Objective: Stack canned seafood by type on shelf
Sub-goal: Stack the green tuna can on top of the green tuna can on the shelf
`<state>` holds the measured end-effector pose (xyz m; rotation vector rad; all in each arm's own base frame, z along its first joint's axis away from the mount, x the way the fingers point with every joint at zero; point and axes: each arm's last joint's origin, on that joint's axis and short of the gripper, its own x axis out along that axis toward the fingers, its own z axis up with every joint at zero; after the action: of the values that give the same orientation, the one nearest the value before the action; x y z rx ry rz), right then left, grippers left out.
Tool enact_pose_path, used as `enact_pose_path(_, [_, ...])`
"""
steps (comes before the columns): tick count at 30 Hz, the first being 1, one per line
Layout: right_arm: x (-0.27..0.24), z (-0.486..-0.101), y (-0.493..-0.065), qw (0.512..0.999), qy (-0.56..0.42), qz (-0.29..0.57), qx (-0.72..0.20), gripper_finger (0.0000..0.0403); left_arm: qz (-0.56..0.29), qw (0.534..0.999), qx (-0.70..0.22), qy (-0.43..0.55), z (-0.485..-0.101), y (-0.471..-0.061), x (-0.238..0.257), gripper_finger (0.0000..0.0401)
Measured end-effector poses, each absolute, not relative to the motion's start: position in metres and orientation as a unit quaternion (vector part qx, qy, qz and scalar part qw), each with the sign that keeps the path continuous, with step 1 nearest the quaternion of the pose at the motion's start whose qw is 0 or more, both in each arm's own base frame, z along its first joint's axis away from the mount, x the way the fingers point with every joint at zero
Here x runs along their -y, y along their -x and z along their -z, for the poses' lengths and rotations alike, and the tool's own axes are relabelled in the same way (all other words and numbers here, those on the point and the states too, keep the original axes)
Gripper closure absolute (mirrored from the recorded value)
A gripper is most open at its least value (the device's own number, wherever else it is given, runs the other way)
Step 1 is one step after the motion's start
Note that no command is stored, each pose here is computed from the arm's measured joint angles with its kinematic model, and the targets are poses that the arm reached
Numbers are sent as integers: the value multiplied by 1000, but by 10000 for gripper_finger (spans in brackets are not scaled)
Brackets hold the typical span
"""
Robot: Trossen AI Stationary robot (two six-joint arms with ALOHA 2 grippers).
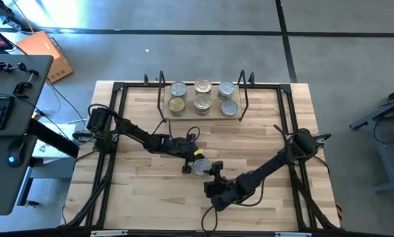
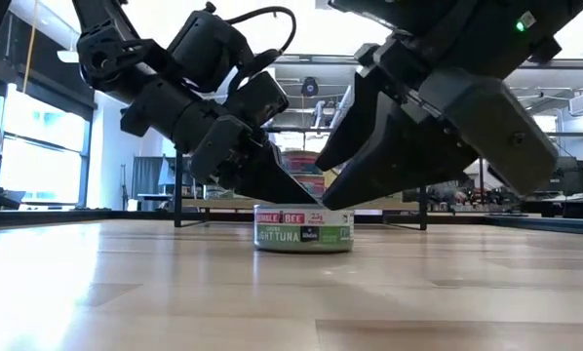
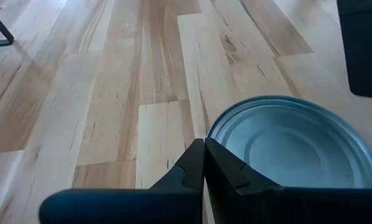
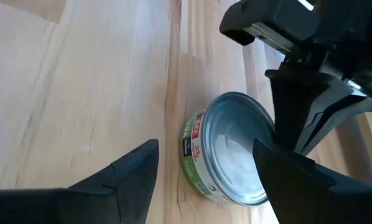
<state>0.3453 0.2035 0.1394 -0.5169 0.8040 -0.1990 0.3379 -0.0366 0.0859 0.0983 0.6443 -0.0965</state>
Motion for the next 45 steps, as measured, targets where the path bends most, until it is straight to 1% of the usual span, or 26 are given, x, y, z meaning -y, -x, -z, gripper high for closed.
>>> enact_pose_path(5, [-204,-141,-344,875,259,95,-398,147,40,945,-320,-49,-85,-338,33,401])
enact_pose_path(7, [-204,-141,-344,875,258,95,-398,147,44,934,-351,-47,-78,-333,31,401])
enact_pose_path(8, [-204,-141,-344,876,257,96,-398,147,41,939,-338,-49,-79,-334,31,401])
enact_pose_path(9, [-203,-140,-344,875,257,97,-398,147,41,931,-359,-52,-77,-332,30,400])
enact_pose_path(10, [-203,-140,-344,874,261,100,-398,147,43,933,-354,-52,-77,-331,30,400])
enact_pose_path(14, [-201,-142,-344,871,277,131,-383,147,42,934,-350,-51,-75,-329,30,400])
enact_pose_path(19, [-200,-148,-344,872,251,168,-385,147,42,938,-341,-52,-75,-327,34,401])
enact_pose_path(24, [-184,-149,-334,843,222,224,-437,147,36,938,-340,-63,-80,-325,42,401])
enact_pose_path(28, [-167,-148,-327,812,209,273,-471,147,27,934,-346,-84,-92,-319,51,401])
enact_pose_path(31, [-154,-148,-330,802,203,294,-479,147,26,928,-359,-95,-102,-313,58,401])
enact_pose_path(35, [-127,-148,-342,783,210,308,-497,151,3,916,-388,-107,-113,-301,67,401])
enact_pose_path(39, [-92,-156,-355,767,219,291,-529,181,-30,903,-410,-124,-118,-289,77,401])
enact_pose_path(42, [-65,-166,-364,767,214,268,-542,222,-45,903,-408,-129,-115,-278,85,401])
enact_pose_path(45, [-37,-173,-370,773,188,241,-556,271,-51,907,-399,-125,-111,-269,91,401])
